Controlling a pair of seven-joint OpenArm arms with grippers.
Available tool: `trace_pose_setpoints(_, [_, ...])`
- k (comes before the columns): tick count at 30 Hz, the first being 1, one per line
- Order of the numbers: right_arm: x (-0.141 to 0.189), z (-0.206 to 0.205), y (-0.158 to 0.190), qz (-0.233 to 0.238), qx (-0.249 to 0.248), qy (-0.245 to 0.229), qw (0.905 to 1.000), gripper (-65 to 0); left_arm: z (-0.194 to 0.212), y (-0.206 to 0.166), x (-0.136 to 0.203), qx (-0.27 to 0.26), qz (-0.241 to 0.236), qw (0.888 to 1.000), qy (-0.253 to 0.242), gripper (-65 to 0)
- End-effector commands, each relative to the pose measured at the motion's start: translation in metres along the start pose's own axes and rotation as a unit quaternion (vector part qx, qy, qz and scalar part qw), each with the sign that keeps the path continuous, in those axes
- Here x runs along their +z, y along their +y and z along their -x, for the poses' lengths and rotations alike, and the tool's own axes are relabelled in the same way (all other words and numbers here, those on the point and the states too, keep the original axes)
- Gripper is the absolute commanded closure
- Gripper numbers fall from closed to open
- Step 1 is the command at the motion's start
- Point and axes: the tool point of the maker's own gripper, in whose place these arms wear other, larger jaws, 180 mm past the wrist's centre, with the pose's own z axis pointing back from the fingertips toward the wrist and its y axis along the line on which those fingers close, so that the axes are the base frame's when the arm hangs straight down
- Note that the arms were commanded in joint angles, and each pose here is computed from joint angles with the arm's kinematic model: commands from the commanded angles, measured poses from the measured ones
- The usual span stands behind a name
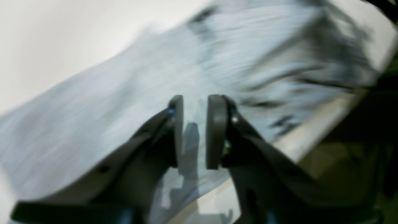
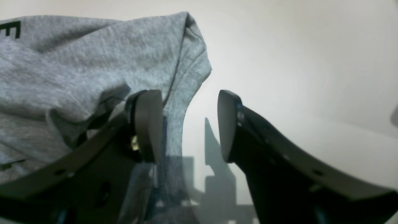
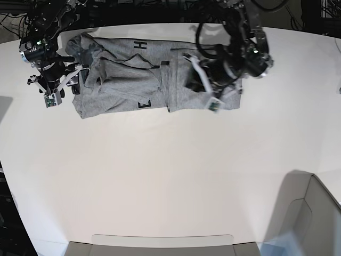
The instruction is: Fold the T-shirt properly
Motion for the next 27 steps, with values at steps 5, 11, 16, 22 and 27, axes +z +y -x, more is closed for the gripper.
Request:
trace_pose_setpoints(5, [0.008,-0.032,0.010,-0.014,0.022,-0.045,0.9987,-28.8,0.007,0.046,0.022,0.034,-0.061,0.997,-0.013,-2.3])
trace_pose_setpoints(11, [0.024,-0.041,0.032,-0.084,0.042,-0.005,0.9955,-28.7,0.018,0.058,0.025,0.027,-0.073,0.997,0.007,-0.8])
trace_pose_setpoints(16, [0.034,-0.056,0.024,-0.102,0.012,-0.048,0.9936,-28.7,0.030,0.059,0.017,0.042,-0.062,0.997,0.024,-0.8])
trace_pose_setpoints(22, [0.033,-0.020,-0.015,-0.096,-0.105,-0.047,0.9887,-28.7,0.046,0.056,0.012,0.054,-0.054,0.996,0.044,-0.8])
trace_pose_setpoints(27, [0.005,0.034,-0.017,-0.171,-0.189,0.010,0.9669,-28.7,0.044,0.055,0.011,0.051,-0.052,0.997,0.040,-0.8])
